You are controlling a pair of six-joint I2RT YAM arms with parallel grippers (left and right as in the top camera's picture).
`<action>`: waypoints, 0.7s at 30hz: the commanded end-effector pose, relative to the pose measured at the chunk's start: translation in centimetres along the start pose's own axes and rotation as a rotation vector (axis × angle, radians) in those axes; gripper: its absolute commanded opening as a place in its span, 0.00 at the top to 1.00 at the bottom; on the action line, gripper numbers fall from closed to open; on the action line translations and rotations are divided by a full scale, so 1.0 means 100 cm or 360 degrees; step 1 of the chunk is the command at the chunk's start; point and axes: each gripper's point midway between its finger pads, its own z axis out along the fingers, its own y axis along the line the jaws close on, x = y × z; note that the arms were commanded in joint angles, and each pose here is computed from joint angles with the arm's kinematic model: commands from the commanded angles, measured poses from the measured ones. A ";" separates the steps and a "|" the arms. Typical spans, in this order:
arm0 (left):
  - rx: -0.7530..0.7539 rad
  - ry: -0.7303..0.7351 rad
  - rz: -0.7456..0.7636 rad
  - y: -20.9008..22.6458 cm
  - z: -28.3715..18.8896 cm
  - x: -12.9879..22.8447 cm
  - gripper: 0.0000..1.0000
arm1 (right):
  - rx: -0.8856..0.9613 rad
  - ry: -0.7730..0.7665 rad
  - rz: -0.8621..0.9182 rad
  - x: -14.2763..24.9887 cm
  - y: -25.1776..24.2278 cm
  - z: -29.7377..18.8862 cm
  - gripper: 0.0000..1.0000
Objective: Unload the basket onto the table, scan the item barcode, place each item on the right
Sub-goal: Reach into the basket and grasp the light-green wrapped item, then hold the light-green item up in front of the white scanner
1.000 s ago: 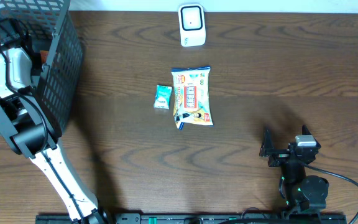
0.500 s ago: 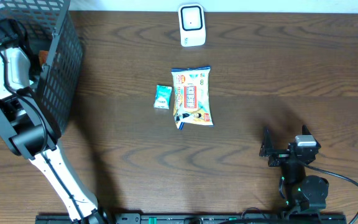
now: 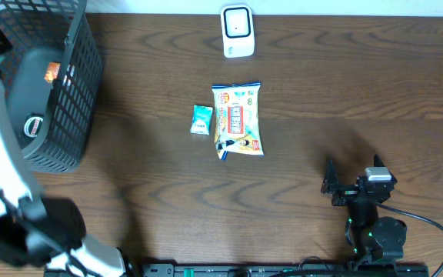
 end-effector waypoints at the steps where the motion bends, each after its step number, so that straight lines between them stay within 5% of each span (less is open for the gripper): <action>1: 0.0635 -0.0048 -0.0148 -0.055 -0.074 -0.014 0.92 | 0.0002 0.0001 -0.0013 0.001 0.000 0.000 0.01; 5: 0.1162 0.0046 -0.0387 -0.091 -0.149 -0.013 0.92 | 0.0002 0.0001 -0.0013 0.001 0.000 0.000 0.01; 9: 0.1439 0.0176 -0.0381 -0.117 -0.196 0.003 0.93 | 0.0002 0.0001 -0.0013 0.001 0.000 0.000 0.01; 21: 0.1583 0.0906 0.0029 -0.202 -0.233 0.127 0.92 | 0.0002 0.0001 -0.0013 0.001 0.000 0.000 0.01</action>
